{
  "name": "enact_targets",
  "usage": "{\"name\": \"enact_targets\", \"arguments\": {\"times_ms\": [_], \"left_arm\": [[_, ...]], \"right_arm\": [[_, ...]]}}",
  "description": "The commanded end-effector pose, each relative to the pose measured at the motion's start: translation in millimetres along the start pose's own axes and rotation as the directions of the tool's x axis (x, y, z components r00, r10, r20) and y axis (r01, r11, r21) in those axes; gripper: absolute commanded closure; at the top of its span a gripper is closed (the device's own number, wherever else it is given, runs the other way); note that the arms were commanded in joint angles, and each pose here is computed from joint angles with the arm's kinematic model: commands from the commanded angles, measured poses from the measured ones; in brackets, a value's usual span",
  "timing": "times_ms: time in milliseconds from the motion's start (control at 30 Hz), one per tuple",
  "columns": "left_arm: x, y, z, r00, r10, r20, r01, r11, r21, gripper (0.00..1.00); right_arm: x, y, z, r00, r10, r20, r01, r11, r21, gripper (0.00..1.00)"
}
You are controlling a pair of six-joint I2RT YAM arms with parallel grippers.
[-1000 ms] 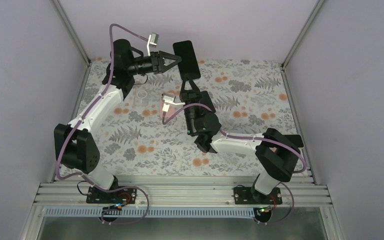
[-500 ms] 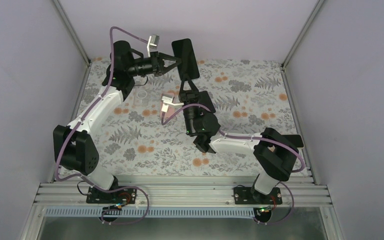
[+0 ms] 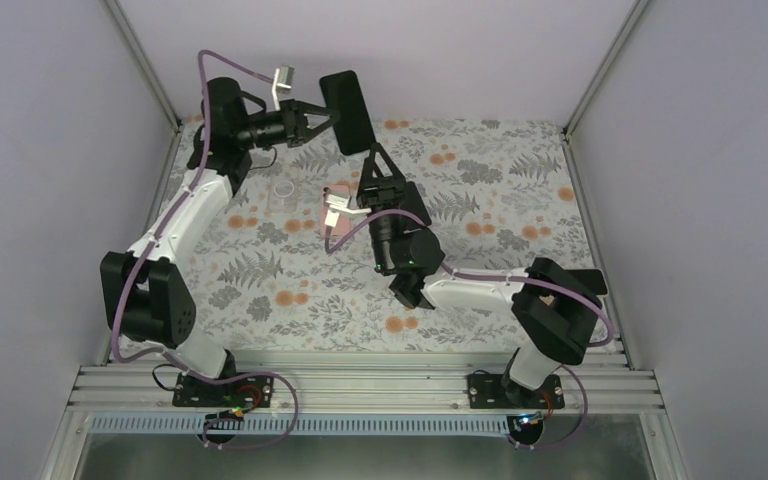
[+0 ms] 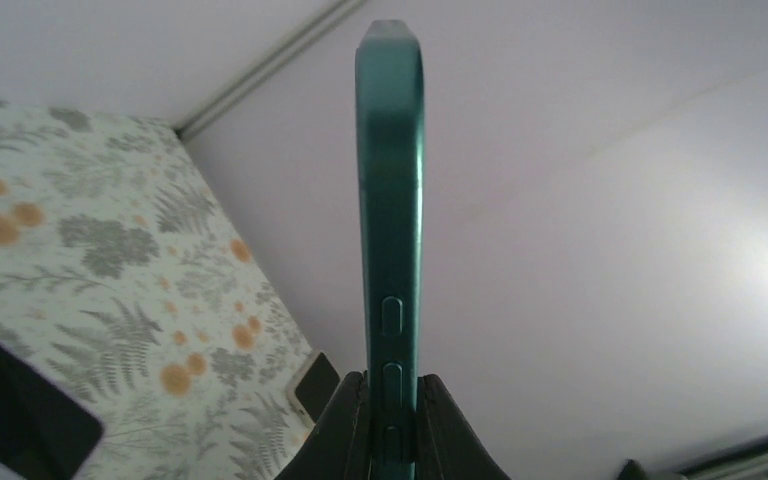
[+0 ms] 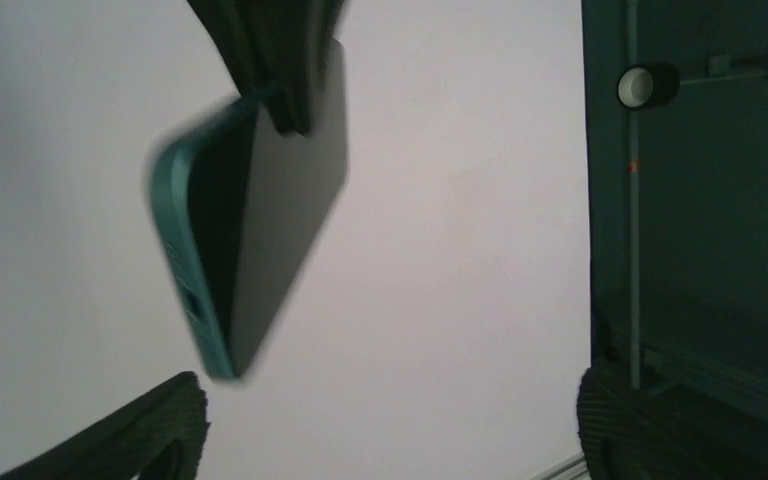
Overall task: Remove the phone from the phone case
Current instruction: Place the phone at the center of the board.
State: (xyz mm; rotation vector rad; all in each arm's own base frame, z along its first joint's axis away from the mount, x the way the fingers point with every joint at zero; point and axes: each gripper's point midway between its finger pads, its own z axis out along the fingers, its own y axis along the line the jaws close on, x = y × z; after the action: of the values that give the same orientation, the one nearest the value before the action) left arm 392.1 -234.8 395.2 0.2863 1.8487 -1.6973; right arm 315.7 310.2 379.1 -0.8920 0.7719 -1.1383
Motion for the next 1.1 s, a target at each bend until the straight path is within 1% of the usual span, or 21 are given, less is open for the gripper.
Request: {"name": "enact_targets", "arguments": {"times_ms": [0,33,100,300,433,567,767,900,1000,1067], "left_arm": [[-13.7,-3.6,-23.6,0.994,0.103,0.032,-0.102,0.994,-0.039,0.98],[-14.4,1.3,-27.4,0.994,0.110,0.028,-0.109,0.992,-0.060,0.98],[-13.2,10.1,-33.3,0.989,0.150,0.009,-0.149,0.985,-0.092,0.98],[2.3,44.1,-52.9,0.984,0.171,-0.046,-0.177,0.966,-0.190,0.98],[18.1,70.6,-75.5,0.980,0.180,-0.081,-0.195,0.944,-0.265,0.98],[40.6,96.4,-101.4,0.971,0.190,-0.147,-0.229,0.914,-0.335,0.98],[82.1,139.7,-149.5,0.965,0.142,-0.219,-0.222,0.887,-0.405,0.98],[112.5,169.9,-175.9,0.981,0.004,-0.195,-0.089,0.898,-0.431,0.98],[142.5,186.5,-180.9,0.975,-0.094,-0.202,-0.002,0.903,-0.429,0.98],[153.6,195.6,-183.2,0.971,-0.136,-0.199,0.035,0.897,-0.441,0.98]], "right_arm": [[6.9,-34.3,-9.2,0.992,0.127,0.015,-0.127,0.989,0.079,0.05],[7.0,-33.0,-10.3,0.991,0.130,0.018,-0.131,0.989,0.070,0.01],[8.4,-30.1,-12.1,0.991,0.136,0.019,-0.137,0.989,0.050,0.01],[12.1,-20.2,-17.2,0.983,0.182,0.015,-0.182,0.983,-0.012,0.01],[15.5,-17.5,-18.4,0.975,0.223,0.005,-0.222,0.973,-0.055,0.01],[18.4,-14.8,-18.6,0.969,0.246,-0.009,-0.246,0.965,-0.090,0.01],[21.1,-8.5,-18.3,0.970,0.244,-0.021,-0.245,0.963,-0.113,0.01],[20.8,-7.7,-17.5,0.971,0.238,-0.022,-0.239,0.964,-0.113,0.01],[20.8,-6.6,-16.6,0.972,0.232,-0.025,-0.234,0.966,-0.114,0.01],[20.6,-6.4,-16.2,0.972,0.231,-0.027,-0.233,0.966,-0.113,0.01]]}}
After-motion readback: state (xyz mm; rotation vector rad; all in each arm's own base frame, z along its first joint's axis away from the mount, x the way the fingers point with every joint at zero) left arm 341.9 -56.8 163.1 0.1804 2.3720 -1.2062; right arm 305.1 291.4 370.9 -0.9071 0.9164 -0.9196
